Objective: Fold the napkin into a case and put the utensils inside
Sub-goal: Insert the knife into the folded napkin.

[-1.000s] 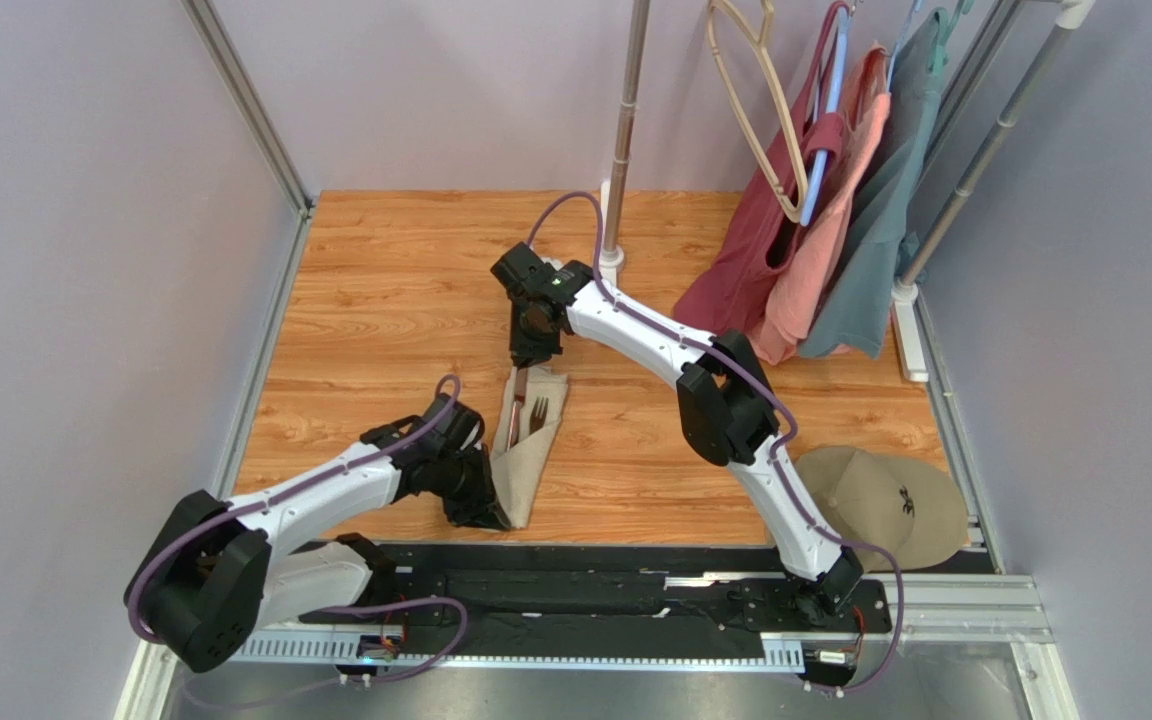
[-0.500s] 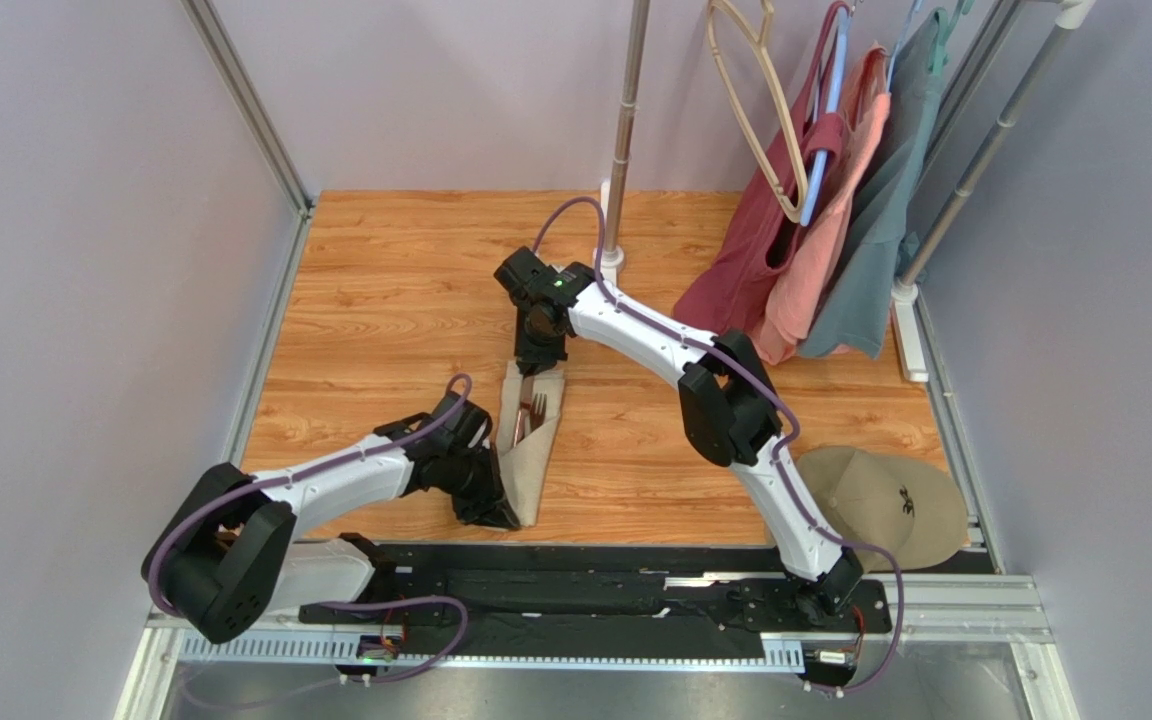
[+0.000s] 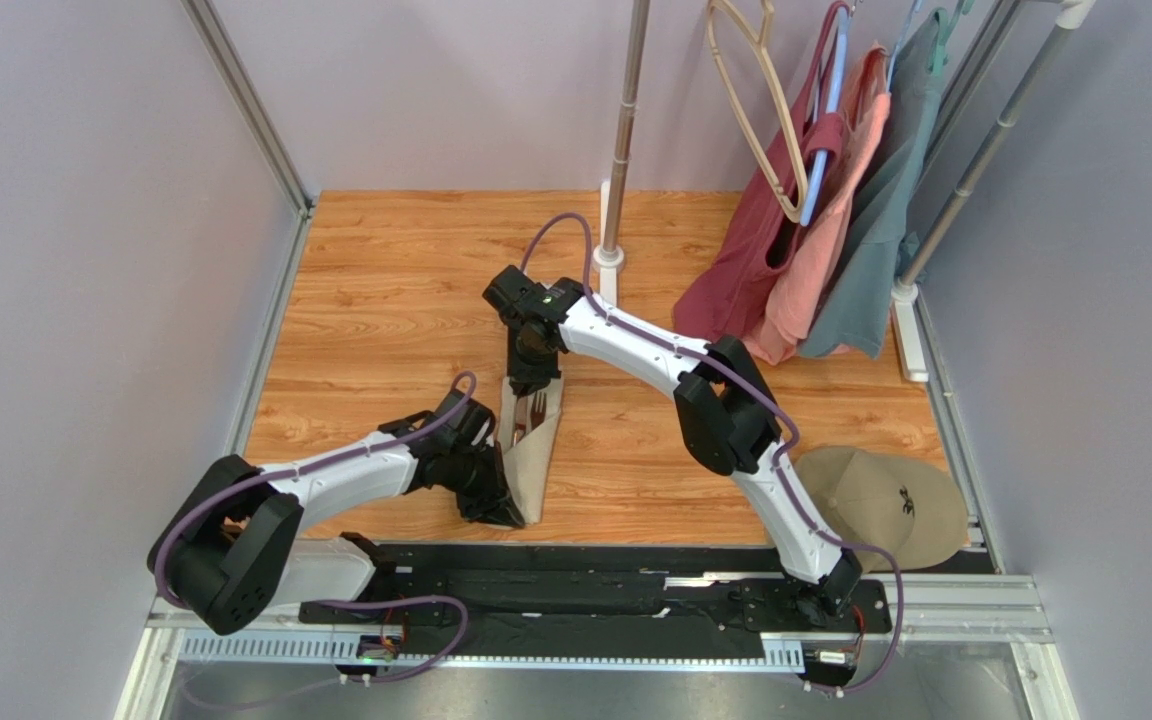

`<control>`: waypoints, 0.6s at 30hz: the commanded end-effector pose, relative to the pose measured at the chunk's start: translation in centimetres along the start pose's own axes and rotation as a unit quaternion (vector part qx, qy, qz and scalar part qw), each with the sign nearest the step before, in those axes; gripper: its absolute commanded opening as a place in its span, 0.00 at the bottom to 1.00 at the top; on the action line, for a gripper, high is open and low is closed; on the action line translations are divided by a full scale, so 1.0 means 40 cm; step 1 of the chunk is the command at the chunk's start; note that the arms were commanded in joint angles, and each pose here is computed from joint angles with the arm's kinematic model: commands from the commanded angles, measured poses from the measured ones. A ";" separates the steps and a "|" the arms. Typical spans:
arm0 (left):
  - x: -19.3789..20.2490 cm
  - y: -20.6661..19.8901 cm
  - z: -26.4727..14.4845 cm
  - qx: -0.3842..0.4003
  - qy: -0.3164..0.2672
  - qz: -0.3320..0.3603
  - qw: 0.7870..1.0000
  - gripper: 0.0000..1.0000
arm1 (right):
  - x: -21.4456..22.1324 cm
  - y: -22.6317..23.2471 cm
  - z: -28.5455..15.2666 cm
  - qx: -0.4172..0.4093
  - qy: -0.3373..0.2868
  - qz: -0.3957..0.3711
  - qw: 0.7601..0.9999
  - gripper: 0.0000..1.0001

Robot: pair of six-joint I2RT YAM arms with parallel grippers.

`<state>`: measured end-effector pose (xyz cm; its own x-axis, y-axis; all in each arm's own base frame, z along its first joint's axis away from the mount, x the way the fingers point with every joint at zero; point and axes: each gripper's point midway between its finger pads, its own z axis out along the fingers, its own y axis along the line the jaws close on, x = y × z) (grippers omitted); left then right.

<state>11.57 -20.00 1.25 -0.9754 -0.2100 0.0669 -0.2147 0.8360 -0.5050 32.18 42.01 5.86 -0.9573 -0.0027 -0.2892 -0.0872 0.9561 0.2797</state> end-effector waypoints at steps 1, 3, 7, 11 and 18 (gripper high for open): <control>-0.052 0.041 0.019 -0.042 -0.053 0.004 0.998 0.00 | 0.024 0.038 -0.077 -0.031 0.007 -0.002 0.999 0.00; -0.052 0.042 0.021 -0.044 -0.052 0.004 0.998 0.00 | 0.029 0.040 -0.081 -0.031 0.008 -0.004 0.999 0.00; -0.054 0.043 0.020 -0.044 -0.054 0.003 0.998 0.00 | 0.048 0.038 -0.076 -0.031 0.016 -0.003 0.999 0.00; -0.055 0.043 0.018 -0.045 -0.057 0.004 0.997 0.00 | 0.069 0.038 -0.067 -0.029 0.026 0.003 0.999 0.00; -0.055 0.043 0.012 -0.046 -0.058 0.005 0.997 0.00 | 0.097 0.038 -0.055 -0.027 0.040 0.008 0.999 0.00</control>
<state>11.56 -20.00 1.23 -0.9752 -0.2104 0.0681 -0.2157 0.8364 -0.5040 30.77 41.86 5.26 -0.9650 0.0145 -0.2617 -0.0643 0.9548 0.2901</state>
